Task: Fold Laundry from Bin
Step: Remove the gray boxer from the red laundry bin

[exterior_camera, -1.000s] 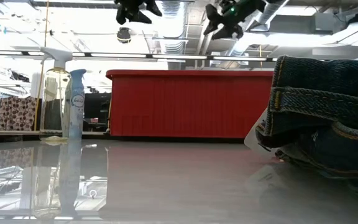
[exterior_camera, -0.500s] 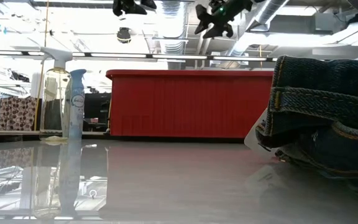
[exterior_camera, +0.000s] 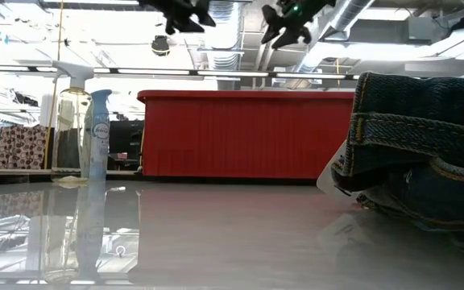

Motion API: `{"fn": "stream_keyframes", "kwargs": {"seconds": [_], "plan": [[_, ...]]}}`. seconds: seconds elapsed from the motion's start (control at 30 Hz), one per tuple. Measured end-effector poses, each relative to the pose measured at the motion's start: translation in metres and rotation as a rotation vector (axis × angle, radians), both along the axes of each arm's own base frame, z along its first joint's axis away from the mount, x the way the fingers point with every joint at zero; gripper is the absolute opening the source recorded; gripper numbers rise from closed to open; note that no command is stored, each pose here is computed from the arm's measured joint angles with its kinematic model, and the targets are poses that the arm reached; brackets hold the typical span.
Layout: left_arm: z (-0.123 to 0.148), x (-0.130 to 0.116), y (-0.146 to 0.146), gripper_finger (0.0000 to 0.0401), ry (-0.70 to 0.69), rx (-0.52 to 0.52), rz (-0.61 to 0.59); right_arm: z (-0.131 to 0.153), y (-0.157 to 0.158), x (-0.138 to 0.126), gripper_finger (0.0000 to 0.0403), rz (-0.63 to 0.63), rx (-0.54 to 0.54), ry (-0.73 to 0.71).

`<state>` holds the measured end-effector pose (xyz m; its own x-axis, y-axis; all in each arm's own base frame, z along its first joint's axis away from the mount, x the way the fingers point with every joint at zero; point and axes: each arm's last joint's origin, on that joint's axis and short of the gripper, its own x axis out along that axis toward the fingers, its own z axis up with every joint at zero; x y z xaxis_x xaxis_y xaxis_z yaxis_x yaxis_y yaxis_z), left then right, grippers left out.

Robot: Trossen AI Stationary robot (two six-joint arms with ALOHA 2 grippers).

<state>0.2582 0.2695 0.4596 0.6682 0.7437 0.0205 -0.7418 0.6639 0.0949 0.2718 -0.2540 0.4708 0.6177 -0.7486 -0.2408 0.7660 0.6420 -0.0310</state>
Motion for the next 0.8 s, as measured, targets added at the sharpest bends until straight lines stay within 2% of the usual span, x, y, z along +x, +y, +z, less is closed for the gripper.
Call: {"fn": "stream_keyframes", "kwargs": {"seconds": [0.2,0.37,0.43,0.57,0.8], "plan": [[-0.009,0.045,0.049,0.022,0.109,0.023,0.032,0.012,0.01,-0.029,0.0232,-0.083,0.024,0.052],[-0.043,0.075,0.086,0.022,0.245,-0.057,0.058,0.021,0.021,-0.055,0.0232,-0.118,0.049,0.078],[-0.063,0.081,0.095,0.022,0.277,-0.05,0.084,0.025,0.023,-0.063,0.0232,-0.131,0.051,0.078],[-0.105,0.088,0.112,0.022,0.38,-0.151,0.113,0.028,0.025,-0.075,0.0232,-0.156,0.055,0.081],[-0.17,0.09,0.139,0.022,0.451,-0.365,0.166,0.025,0.017,-0.079,0.0232,-0.182,0.066,0.09]]}}
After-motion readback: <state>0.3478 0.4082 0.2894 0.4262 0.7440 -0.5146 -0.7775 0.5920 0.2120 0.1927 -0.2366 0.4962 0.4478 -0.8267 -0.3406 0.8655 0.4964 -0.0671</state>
